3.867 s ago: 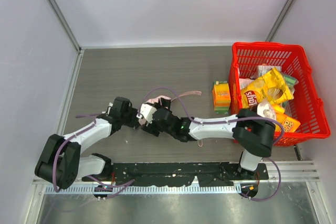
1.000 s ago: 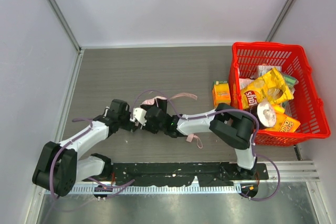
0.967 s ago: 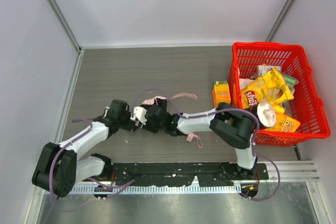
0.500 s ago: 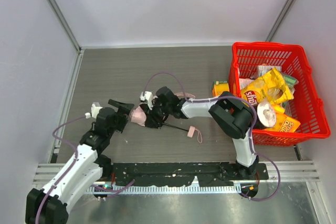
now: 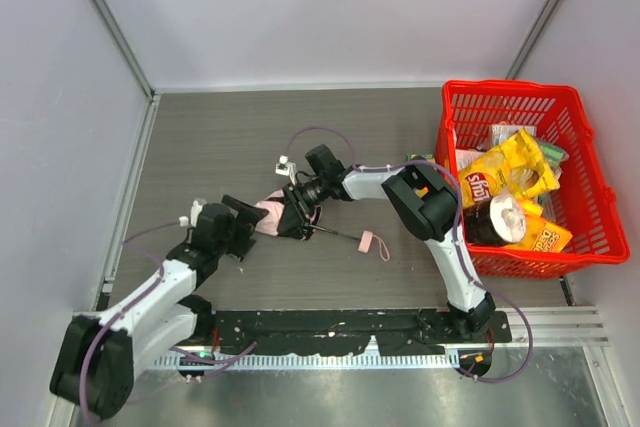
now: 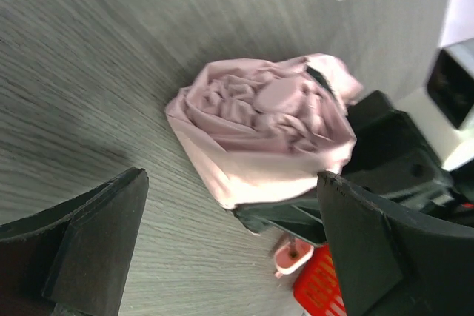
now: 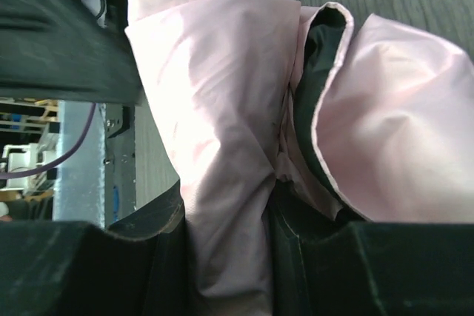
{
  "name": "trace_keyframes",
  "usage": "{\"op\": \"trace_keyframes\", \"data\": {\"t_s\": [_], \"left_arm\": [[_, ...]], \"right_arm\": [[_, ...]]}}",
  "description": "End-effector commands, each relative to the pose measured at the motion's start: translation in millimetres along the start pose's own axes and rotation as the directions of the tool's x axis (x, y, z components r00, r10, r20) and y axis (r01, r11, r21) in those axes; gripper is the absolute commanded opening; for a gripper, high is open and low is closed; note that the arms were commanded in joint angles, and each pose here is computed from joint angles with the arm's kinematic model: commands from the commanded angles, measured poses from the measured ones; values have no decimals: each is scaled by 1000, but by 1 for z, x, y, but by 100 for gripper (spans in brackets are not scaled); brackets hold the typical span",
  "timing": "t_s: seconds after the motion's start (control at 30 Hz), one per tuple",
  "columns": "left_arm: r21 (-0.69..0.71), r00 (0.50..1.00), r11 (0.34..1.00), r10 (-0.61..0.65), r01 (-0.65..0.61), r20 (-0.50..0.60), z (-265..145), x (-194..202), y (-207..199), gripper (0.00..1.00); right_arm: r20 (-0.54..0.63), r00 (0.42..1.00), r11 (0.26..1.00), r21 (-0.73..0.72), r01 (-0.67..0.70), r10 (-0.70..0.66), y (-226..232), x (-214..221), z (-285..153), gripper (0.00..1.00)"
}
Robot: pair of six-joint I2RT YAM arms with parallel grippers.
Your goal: Put away the umbrella
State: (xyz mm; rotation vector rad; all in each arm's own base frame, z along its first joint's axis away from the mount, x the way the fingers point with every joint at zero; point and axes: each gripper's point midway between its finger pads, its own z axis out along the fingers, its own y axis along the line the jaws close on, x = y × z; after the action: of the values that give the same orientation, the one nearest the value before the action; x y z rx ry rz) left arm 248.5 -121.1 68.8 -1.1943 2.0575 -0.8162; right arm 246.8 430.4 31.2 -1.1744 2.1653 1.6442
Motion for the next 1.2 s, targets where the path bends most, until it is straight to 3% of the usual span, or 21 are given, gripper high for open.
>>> {"op": "trace_keyframes", "data": {"t_s": [0.0, 0.13, 0.23, 0.57, 0.67, 0.73, 0.87, 0.97, 1.03, 1.1, 1.17], "left_arm": [[57, 999, 998, -34, 35, -29, 23, 3, -23, 100], [24, 996, 999, -22, 24, -88, 47, 13, -26, 100], [30, 997, 999, -20, 23, -74, 56, 13, -22, 100], [-225, 998, 973, -31, 43, 56, 64, 3, 30, 99], [-249, 996, 968, 9, 13, 84, 72, -3, 28, 80], [-224, 995, 974, 13, 9, 99, 78, -4, 30, 58], [-208, 994, 978, 17, 6, 109, 78, -4, 38, 41], [-197, 994, 980, 27, -6, 105, 74, -4, 40, 13], [-204, 995, 979, 27, -6, 100, 70, -3, 41, 1], [-220, 996, 975, 28, -7, 90, 65, -3, 43, 0], [-263, 997, 965, 19, 3, 81, 55, -1, 49, 0]], "right_arm": [[-156, 949, 961, 16, -275, 274, -18, 70, 14, 1], [-156, 945, 956, -22, -294, 287, -20, 67, 14, 1], [-162, 946, 956, -41, -290, 280, -20, 63, 15, 1], [-199, 955, 959, -138, -249, 219, -4, 50, 11, 1], [-211, 959, 966, -136, -219, 188, 0, 43, 10, 1], [-233, 959, 971, -135, -195, 160, 5, 44, 11, 1], [-255, 957, 976, -128, -174, 137, 11, 46, 15, 1], [-260, 956, 978, -119, -172, 136, 10, 48, 16, 1], [-253, 959, 984, -84, -156, 130, 8, 44, 14, 1], [-231, 964, 991, 18, -134, 135, -1, 36, 12, 8], [-173, 975, 979, 172, -111, 141, -11, 23, 4, 34]]}}
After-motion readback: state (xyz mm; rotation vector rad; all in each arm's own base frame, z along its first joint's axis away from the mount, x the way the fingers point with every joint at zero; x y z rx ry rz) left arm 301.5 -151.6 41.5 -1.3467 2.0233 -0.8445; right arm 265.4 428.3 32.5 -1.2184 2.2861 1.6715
